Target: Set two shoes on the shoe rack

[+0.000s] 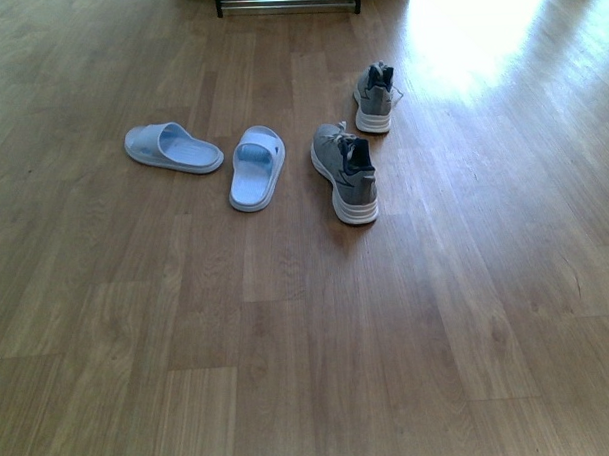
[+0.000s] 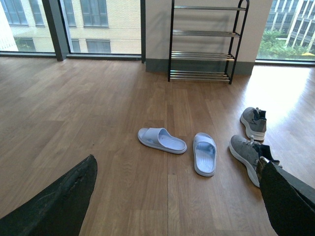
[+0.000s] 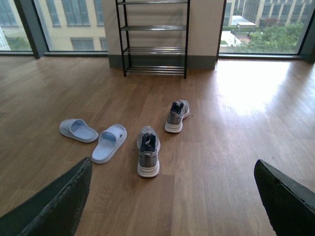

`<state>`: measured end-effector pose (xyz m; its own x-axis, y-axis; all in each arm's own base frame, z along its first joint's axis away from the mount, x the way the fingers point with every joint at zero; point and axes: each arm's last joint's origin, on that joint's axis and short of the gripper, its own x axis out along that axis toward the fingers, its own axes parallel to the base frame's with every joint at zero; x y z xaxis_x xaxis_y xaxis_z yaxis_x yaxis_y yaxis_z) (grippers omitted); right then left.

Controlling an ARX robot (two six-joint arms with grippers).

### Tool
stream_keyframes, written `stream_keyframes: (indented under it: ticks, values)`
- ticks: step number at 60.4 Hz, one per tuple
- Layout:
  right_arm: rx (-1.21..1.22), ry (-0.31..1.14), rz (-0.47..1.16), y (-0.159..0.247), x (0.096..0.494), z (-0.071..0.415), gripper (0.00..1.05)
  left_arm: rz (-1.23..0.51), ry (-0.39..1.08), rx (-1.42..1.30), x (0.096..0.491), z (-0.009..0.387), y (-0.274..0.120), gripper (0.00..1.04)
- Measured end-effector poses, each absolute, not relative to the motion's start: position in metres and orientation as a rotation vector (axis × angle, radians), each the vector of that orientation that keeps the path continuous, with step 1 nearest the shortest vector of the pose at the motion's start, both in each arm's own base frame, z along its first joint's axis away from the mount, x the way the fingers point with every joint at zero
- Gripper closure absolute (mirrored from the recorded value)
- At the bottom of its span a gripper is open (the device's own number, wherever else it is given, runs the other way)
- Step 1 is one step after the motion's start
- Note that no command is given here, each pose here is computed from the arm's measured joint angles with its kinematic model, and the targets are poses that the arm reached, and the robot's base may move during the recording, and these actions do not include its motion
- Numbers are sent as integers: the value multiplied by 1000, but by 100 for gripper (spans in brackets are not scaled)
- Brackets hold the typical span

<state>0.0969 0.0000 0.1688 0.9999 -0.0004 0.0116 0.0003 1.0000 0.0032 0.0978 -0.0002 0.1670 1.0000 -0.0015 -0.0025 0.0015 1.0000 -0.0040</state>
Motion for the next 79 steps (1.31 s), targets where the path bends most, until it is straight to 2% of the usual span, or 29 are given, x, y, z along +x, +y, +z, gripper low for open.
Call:
stream_keyframes:
  ticks: [79]
  values:
    - [3,-12,-3,0,97,169,9,-2,2,-4,98,167,0,9]
